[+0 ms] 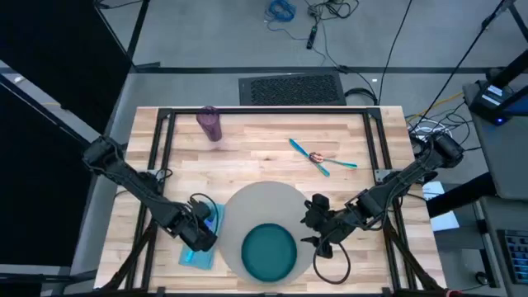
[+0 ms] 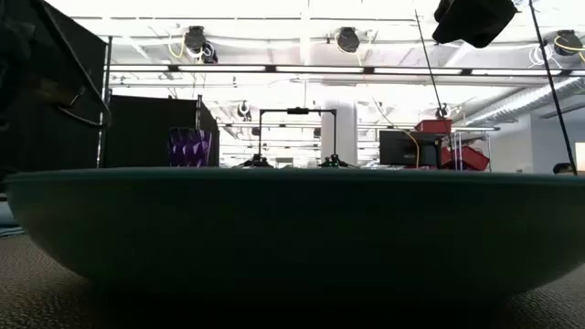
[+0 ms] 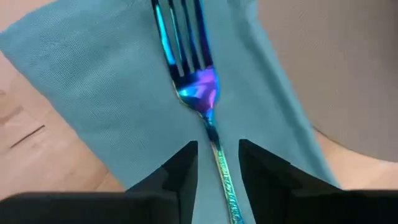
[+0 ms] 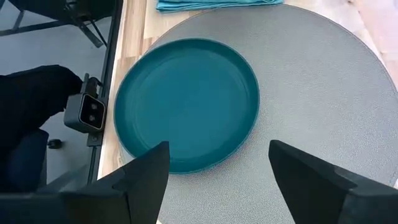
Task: Set table place
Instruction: Put the blue fork on top of the blue table napkin
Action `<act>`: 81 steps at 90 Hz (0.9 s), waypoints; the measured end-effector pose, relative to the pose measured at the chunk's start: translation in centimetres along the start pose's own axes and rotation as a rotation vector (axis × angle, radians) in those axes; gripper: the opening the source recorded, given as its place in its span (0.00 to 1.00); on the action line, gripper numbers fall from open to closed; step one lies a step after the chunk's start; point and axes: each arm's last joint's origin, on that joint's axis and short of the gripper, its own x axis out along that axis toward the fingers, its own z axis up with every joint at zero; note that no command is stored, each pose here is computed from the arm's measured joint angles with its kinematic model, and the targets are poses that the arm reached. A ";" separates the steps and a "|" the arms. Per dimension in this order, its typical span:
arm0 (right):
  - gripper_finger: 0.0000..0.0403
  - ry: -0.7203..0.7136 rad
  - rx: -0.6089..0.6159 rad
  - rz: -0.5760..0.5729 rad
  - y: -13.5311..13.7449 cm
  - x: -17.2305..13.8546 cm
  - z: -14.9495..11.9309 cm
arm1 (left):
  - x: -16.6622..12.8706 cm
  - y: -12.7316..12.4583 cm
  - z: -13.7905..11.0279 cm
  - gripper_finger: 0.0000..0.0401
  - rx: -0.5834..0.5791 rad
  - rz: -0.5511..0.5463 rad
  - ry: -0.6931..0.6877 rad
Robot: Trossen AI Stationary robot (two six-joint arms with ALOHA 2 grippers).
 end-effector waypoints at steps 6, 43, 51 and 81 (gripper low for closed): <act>0.64 -0.001 0.000 0.000 0.0 0.0 0.0 | 0.2 0.0 -0.1 0.25 0.013 0.013 0.016; 0.64 -0.002 0.001 0.001 0.0 0.0 0.0 | 1.3 -0.6 -0.2 0.25 0.029 0.002 0.033; 0.64 -0.006 0.002 0.001 0.0 0.0 0.0 | 1.3 -0.6 -0.2 0.22 0.029 0.008 0.033; 0.64 -0.010 0.003 0.001 0.0 0.0 0.1 | 1.3 -0.5 -0.2 0.01 0.027 0.014 0.033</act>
